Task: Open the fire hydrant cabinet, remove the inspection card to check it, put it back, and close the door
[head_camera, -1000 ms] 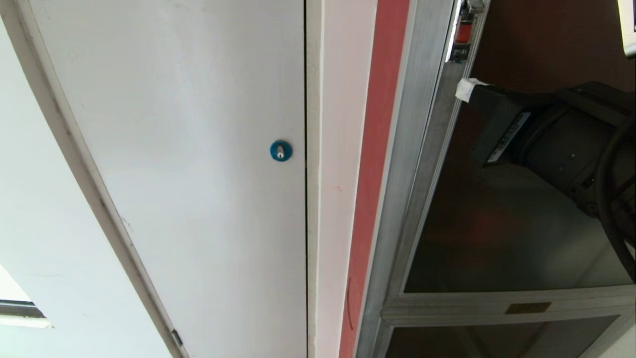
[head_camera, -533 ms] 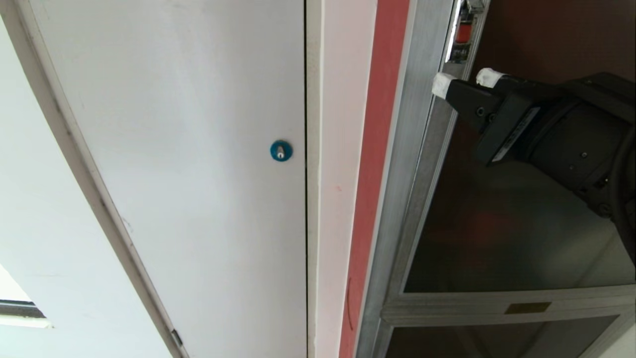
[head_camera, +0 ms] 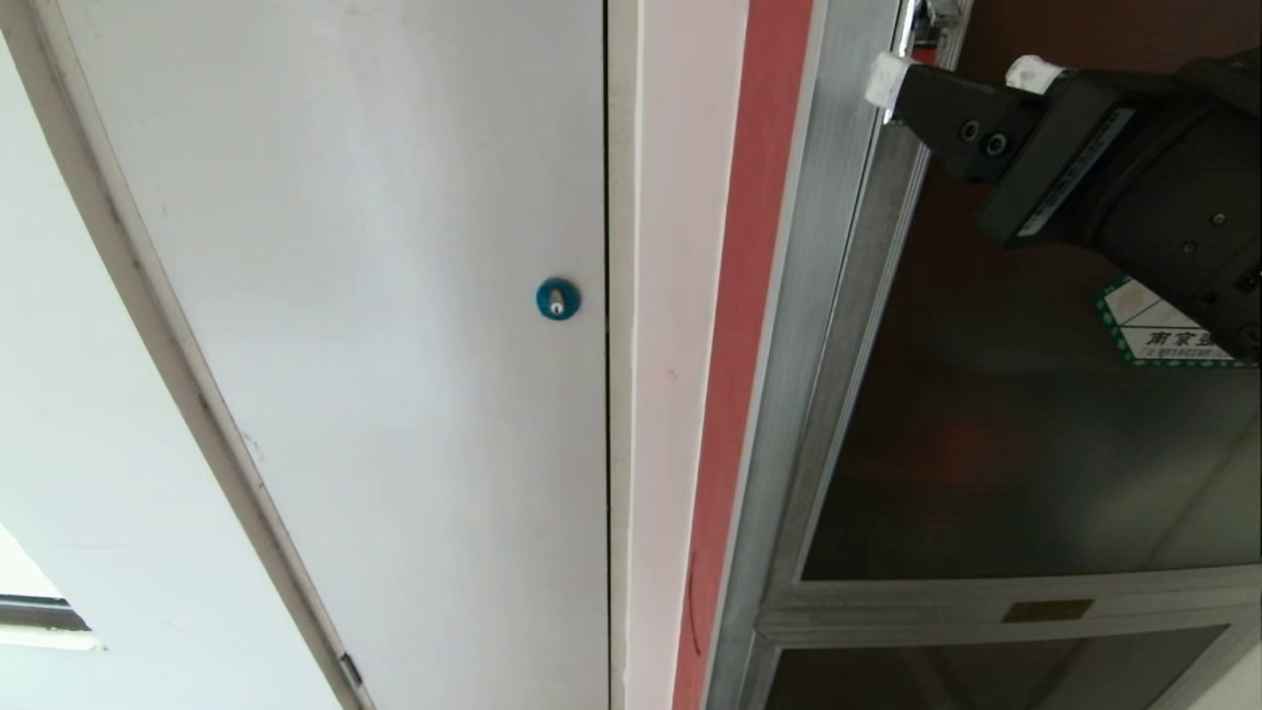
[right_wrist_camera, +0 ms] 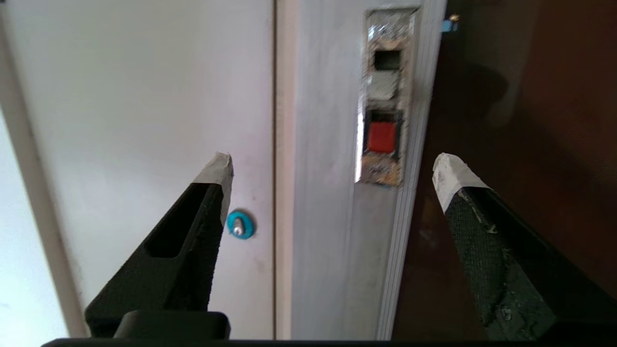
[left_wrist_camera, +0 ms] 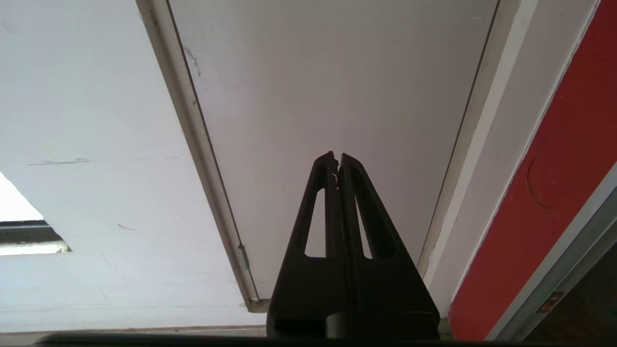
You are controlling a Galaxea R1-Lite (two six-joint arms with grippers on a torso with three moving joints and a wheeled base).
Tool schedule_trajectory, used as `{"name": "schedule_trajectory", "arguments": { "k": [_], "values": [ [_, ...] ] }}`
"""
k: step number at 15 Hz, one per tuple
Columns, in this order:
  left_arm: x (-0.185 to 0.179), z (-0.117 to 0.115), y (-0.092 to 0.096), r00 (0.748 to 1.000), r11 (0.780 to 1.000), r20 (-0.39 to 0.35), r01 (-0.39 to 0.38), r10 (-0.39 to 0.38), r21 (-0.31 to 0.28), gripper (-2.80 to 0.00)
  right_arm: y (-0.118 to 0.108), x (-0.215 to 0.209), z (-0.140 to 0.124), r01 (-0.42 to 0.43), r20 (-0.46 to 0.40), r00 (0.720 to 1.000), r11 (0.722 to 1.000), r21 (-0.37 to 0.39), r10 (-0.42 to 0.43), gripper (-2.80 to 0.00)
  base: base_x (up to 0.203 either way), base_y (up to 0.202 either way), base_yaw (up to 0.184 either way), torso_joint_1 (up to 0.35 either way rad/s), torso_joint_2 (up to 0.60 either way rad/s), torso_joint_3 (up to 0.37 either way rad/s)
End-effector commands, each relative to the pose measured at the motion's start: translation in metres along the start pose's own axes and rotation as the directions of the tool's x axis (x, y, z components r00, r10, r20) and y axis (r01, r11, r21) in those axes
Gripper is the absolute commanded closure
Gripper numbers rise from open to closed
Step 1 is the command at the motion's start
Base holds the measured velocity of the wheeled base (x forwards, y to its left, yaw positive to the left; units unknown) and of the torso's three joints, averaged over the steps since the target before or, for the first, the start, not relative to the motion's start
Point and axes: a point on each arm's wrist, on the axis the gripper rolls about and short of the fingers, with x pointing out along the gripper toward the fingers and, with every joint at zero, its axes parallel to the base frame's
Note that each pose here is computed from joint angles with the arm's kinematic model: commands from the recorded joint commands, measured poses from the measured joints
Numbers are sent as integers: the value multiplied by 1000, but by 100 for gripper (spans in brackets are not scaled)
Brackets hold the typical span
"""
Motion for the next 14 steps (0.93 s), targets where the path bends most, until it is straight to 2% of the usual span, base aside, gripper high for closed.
{"name": "schedule_trajectory", "arguments": {
  "k": [1, 14],
  "values": [
    [1, -3, 0, 1000, 1000, -11, 0, 0, 0, 0, -4, 5, 3, 30, 15, 999, 1000, -3, -30, -280, 0, 0, 0, 0, 0, 0],
    [1, -3, 0, 1000, 1000, -11, 0, 0, 0, 0, 4, 39, 3, 124, 23, 992, 989, -82, -123, -280, 0, 0, 0, 0, 0, 0]
  ]
}}
